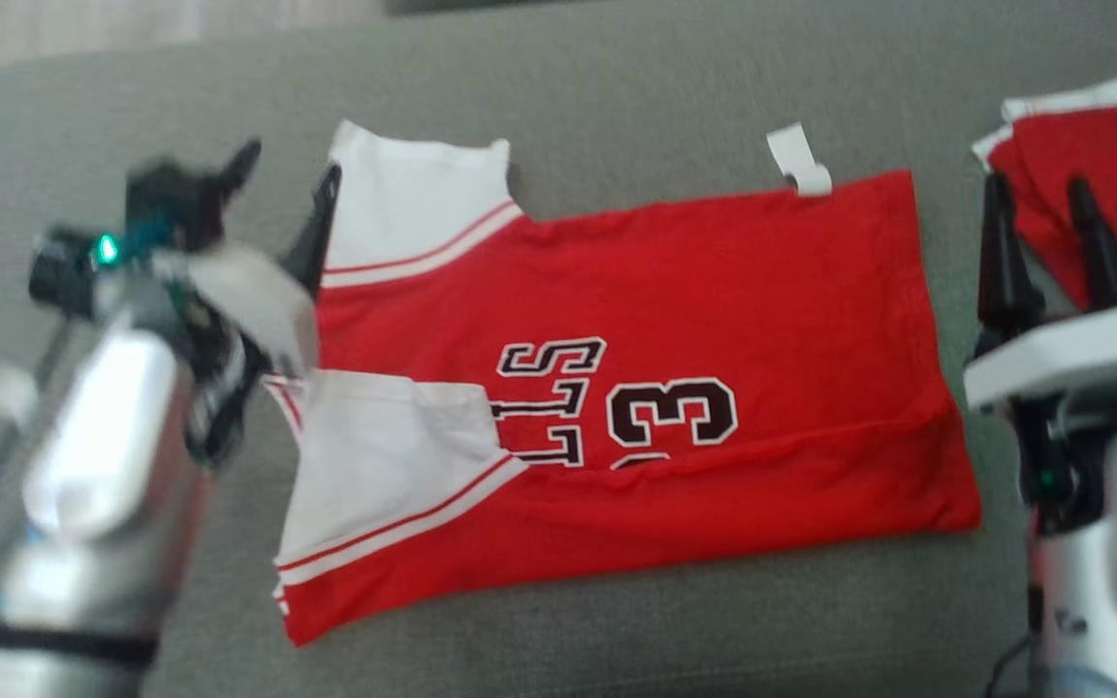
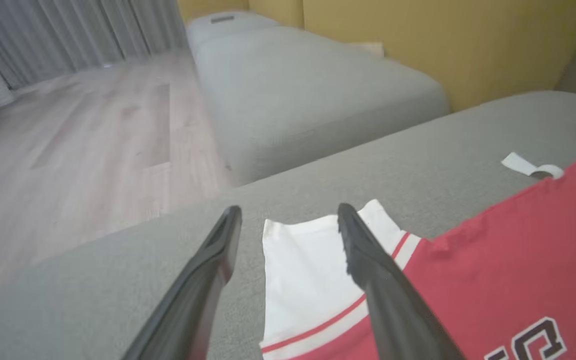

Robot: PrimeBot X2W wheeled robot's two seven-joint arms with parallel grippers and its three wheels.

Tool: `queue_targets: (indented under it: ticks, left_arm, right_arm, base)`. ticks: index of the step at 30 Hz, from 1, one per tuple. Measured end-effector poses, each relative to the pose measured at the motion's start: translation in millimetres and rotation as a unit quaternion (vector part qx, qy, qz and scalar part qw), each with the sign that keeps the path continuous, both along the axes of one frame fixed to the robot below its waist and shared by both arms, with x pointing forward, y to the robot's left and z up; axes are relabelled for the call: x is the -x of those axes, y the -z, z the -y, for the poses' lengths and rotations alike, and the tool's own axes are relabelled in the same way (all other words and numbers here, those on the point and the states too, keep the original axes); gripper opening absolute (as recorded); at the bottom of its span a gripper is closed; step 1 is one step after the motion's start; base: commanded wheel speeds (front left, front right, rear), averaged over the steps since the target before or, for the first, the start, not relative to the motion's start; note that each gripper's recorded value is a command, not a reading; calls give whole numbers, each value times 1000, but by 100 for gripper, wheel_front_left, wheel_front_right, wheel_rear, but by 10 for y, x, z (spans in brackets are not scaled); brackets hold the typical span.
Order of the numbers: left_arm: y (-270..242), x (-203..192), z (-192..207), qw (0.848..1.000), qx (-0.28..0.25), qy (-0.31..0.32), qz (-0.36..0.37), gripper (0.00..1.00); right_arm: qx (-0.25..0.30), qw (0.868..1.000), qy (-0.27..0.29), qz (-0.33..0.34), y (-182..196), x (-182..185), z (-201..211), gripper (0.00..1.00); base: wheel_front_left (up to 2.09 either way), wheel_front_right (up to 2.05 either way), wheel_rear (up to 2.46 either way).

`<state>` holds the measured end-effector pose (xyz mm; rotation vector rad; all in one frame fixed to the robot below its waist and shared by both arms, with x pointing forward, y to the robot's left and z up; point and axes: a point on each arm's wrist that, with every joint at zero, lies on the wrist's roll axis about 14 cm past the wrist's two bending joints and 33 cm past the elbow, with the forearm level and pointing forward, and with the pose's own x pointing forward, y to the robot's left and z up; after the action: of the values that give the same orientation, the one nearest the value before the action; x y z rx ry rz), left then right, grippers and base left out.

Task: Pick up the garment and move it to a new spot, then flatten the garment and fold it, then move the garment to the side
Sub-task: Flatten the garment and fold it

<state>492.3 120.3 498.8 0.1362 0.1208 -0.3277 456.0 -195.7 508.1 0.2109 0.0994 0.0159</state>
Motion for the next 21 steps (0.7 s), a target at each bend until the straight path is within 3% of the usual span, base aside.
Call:
queue_targets:
  ticks: [8, 16, 21]
  left_arm:
    - [440, -656, 72, 987, -74, 42, -133, 100]
    - [1064, -807, 92, 961, -129, 72, -234, 100]
    - [1242, -1019, 1, 957, -130, 55, -255, 100]
  right_arm:
    - [25, 999, -17, 13, -97, -321, -51, 100]
    - [43, 999, -16, 2, 5, -418, 25, 100]
    - [53, 999, -8, -10, 114, -429, 109, 100]
  base:
    - [0, 0, 0]
    - [0, 0, 0]
    - [0, 0, 0]
